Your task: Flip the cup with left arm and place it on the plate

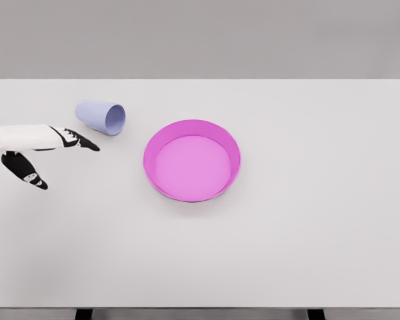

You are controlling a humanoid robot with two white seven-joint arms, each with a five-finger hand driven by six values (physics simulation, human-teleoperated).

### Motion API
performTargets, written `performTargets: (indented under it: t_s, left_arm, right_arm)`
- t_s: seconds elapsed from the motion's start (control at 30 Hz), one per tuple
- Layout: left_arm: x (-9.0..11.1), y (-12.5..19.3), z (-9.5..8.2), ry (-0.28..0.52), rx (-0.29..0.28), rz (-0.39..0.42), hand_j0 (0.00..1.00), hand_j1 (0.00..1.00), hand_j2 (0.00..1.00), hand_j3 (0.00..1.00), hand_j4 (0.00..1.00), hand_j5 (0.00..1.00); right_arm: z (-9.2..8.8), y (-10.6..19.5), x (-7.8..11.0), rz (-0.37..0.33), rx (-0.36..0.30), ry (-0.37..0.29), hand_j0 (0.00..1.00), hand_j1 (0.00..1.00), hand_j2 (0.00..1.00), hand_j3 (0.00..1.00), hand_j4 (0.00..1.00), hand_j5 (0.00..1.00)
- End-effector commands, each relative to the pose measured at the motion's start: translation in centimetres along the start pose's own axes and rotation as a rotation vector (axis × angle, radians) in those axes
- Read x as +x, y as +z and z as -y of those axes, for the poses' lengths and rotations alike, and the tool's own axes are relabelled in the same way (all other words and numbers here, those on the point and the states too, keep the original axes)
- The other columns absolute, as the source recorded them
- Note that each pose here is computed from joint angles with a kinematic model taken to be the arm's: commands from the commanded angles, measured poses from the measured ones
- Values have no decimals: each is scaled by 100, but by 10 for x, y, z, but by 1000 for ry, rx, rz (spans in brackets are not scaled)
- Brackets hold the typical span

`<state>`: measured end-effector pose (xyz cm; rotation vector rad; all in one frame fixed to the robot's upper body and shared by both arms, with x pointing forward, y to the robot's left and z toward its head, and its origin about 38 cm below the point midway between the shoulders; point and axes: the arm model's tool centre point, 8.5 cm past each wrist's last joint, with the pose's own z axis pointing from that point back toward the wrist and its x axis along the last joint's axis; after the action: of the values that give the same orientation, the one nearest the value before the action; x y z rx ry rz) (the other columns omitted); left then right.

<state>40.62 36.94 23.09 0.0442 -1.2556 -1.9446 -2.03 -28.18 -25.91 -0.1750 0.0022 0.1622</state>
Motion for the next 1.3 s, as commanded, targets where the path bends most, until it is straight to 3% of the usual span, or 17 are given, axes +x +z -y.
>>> performTargets:
  t_s: [0.0, 0.13, 0.23, 0.3, 0.43, 0.57, 0.67, 0.8, 1.0, 1.27]
  left_arm:
    - [3, -1, 0, 7, 1, 13, 100, 100, 100, 100, 100, 100]
    - [3, 2, -24, 93, 123, 69, 100, 100, 100, 100, 100, 100]
    - [-29, -6, -25, 159, 166, 8, 100, 100, 100, 100, 100, 100]
    - [-52, -9, -35, 193, 210, -44, 100, 100, 100, 100, 100, 100]
    - [-71, -37, -46, 242, 249, -67, 100, 100, 100, 100, 100, 100]
    - [-85, -66, -50, 190, 186, -157, 100, 100, 100, 100, 100, 100]
    - [-85, -85, -49, 173, 159, -173, 100, 100, 100, 100, 100, 100]
    - [-94, -91, -61, 186, 164, -225, 100, 100, 100, 100, 100, 100]
    - [-91, -109, -58, 179, 133, -222, 100, 100, 100, 100, 100, 100]
    - [-94, -104, -57, 180, 131, -233, 100, 100, 100, 100, 100, 100]
  right_arm:
    - [0, 0, -2, -4, 0, 0, 100, 100, 100, 100, 100, 100]
    - [0, 0, -1, -2, 0, -2, 100, 100, 100, 100, 100, 100]
    - [0, 0, -1, -2, 0, -4, 100, 100, 100, 100, 100, 100]
    - [0, 0, -1, -2, 0, -4, 100, 100, 100, 100, 100, 100]
    - [0, 0, -1, -2, 0, -4, 100, 100, 100, 100, 100, 100]
    - [0, 0, -1, -2, 0, -4, 100, 100, 100, 100, 100, 100]
    - [0, 0, -1, -2, 0, -4, 100, 100, 100, 100, 100, 100]
    - [0, 0, -1, -2, 0, -4, 100, 100, 100, 100, 100, 100]
    - [0, 0, -1, -2, 0, -4, 100, 100, 100, 100, 100, 100]
    - [0, 0, -1, -2, 0, -4, 100, 100, 100, 100, 100, 100]
